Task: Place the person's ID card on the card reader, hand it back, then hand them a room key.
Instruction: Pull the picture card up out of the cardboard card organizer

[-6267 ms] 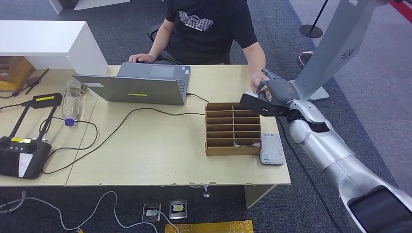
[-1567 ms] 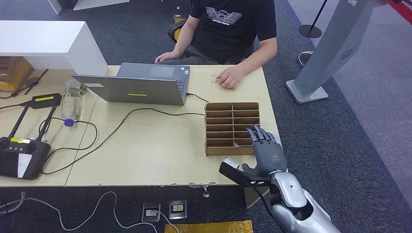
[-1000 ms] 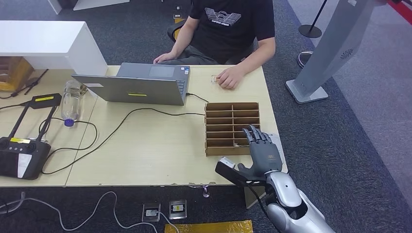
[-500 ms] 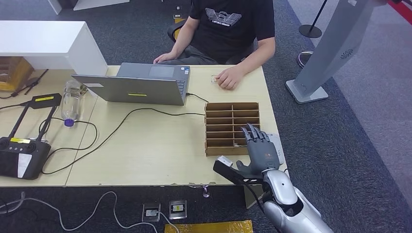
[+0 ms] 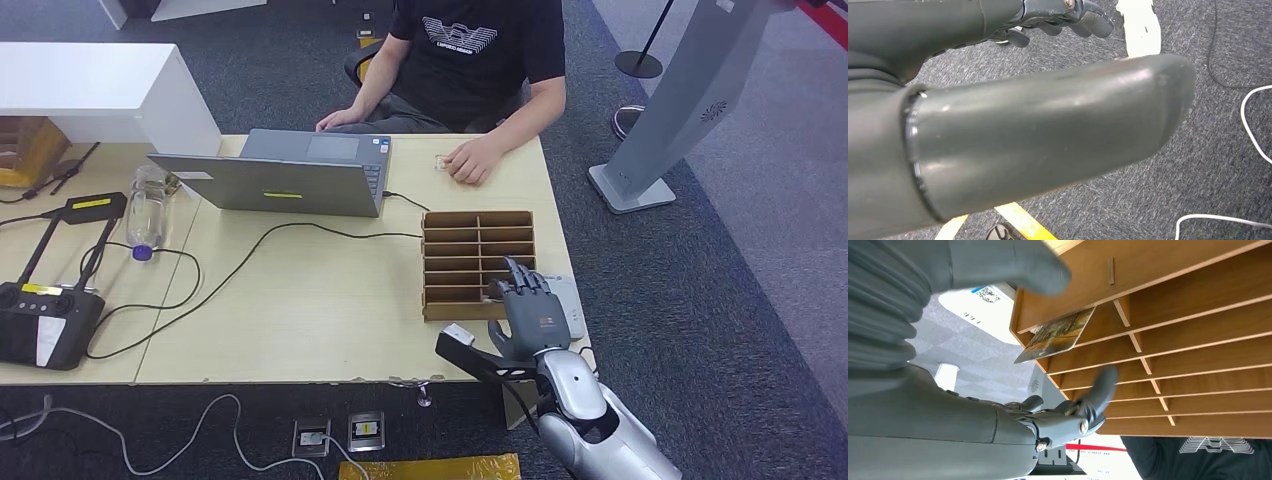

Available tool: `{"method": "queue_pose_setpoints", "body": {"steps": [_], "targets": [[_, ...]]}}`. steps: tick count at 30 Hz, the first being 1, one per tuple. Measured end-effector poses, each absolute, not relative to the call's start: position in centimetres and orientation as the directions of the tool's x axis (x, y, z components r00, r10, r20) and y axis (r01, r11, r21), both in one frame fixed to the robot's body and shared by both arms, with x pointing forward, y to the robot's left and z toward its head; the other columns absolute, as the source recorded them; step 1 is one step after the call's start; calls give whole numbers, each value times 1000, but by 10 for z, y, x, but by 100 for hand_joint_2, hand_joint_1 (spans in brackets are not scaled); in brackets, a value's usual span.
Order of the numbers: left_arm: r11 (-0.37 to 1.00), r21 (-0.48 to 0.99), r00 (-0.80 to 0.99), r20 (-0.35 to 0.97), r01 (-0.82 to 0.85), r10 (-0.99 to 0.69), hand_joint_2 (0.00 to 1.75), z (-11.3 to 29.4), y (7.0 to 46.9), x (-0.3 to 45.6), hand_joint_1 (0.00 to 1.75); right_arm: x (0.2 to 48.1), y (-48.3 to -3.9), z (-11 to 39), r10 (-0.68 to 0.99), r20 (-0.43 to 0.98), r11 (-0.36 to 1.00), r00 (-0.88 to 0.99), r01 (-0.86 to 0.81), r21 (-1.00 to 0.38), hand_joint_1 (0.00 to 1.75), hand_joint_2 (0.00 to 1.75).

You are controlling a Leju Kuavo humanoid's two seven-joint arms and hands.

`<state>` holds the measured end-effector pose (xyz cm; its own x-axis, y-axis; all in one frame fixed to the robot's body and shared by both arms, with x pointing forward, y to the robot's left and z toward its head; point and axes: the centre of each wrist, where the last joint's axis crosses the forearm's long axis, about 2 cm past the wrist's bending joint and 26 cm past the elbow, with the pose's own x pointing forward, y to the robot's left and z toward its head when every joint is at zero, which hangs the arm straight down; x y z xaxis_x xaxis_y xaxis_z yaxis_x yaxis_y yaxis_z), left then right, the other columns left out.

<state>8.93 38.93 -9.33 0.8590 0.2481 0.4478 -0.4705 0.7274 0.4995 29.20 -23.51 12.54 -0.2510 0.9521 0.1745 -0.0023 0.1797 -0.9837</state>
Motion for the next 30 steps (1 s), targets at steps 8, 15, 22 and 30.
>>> {"method": "queue_pose_setpoints", "body": {"steps": [8, 15, 22, 30], "targets": [[730, 497, 859, 448, -469, 247, 0, -93, 389, 89, 0, 293, -235, 119, 963, 121, 124, -242, -3, -992, 175, 175], [725, 504, 859, 450, -470, 245, 0, -93, 394, 89, 0, 294, -238, 115, 971, 82, 80, -225, -14, -997, 175, 175], [721, 509, 859, 451, -471, 243, 0, -92, 396, 89, 0, 296, -244, 112, 977, 44, 40, -209, -23, -999, 170, 175], [719, 510, 859, 451, -472, 244, 0, -92, 397, 89, 0, 298, -248, 113, 973, 51, 50, -224, -8, -999, 0, 175]]}}
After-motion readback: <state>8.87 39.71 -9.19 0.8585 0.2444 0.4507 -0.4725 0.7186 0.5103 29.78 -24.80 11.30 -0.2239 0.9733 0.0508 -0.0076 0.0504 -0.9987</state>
